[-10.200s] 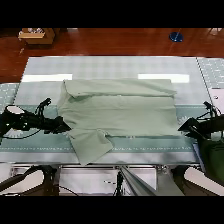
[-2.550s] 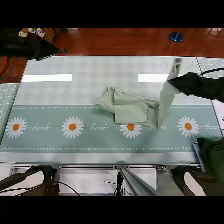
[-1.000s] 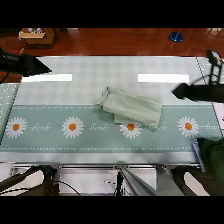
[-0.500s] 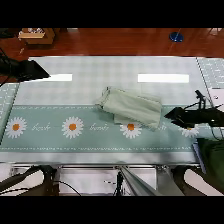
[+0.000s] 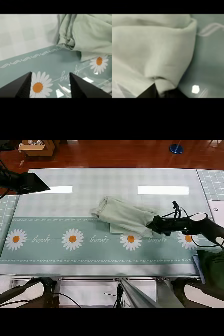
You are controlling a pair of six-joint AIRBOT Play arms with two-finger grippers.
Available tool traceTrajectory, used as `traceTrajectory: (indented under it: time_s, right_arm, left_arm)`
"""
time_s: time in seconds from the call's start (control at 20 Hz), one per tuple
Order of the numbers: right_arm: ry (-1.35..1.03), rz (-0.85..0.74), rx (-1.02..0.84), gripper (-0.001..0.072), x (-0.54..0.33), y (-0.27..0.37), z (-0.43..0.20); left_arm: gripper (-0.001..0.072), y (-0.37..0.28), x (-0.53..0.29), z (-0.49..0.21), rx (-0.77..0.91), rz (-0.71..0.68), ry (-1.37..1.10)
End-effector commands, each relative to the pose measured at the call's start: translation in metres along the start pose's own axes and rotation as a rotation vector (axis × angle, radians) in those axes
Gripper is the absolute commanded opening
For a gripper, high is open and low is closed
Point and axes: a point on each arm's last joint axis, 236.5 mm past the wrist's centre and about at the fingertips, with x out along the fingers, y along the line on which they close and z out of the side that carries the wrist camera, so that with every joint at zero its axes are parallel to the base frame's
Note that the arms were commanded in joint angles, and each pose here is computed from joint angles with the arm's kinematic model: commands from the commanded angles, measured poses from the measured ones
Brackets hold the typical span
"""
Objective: Fold the shirts.
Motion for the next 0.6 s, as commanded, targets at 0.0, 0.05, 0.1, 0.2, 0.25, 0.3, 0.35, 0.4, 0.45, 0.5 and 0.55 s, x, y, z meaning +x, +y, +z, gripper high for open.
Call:
traceTrajectory:
  time_s: [0.0, 0.05, 0.1, 0.2, 0.25, 0.3, 0.35, 0.4, 0.45, 0.5, 0.55]
  right_arm:
    - [-0.038, 0.062, -0.127, 0.0024, -0.035, 0.039, 0.013]
    - [-0.085, 0.062, -0.154, 0.0024, -0.06, 0.05, 0.024]
    - [-0.145, 0.046, -0.164, 0.0024, -0.09, 0.059, 0.035]
    - [-0.26, -0.029, -0.151, 0.0024, -0.155, 0.062, 0.05]
    - [-0.299, -0.085, -0.129, 0.0024, -0.189, 0.056, 0.049]
    - [-0.327, -0.151, -0.101, 0.0024, -0.22, 0.047, 0.044]
    - [-0.358, -0.246, -0.069, 0.0024, -0.255, 0.03, 0.037]
    - [-0.383, -0.355, -0.031, 0.0024, -0.287, 0.01, 0.028]
    - [-0.401, -0.489, 0.036, 0.0024, -0.322, -0.017, 0.014]
    - [-0.408, -0.609, 0.117, 0.0024, -0.353, -0.042, -0.003]
    - [-0.397, -0.707, 0.203, 0.0024, -0.379, -0.064, -0.023]
  left_arm:
    - [0.0549, 0.001, 0.0, 0.0, -0.001, 0.002, -0.001]
    - [0.0549, 0.001, 0.0, 0.0, -0.001, 0.002, -0.001]
    - [0.0549, 0.001, 0.0, 0.0, -0.001, 0.002, -0.001]
    - [0.0549, 0.001, 0.0, 0.0, -0.001, 0.002, -0.001]
    - [0.0549, 0.001, 0.0, 0.0, -0.001, 0.002, -0.001]
    - [0.0549, 0.001, 0.0, 0.001, -0.001, 0.003, -0.003]
    - [0.0549, 0.001, 0.0, 0.001, -0.001, 0.003, -0.005]
    - [0.0549, 0.001, 0.0, 0.001, -0.001, 0.003, -0.005]
    - [0.0549, 0.001, 0.0, 0.001, 0.0, 0.003, -0.005]
    - [0.0549, 0.001, 0.0, 0.001, 0.004, 0.003, -0.005]
    - [0.0548, 0.001, 0.0, 0.001, 0.011, 0.003, -0.004]
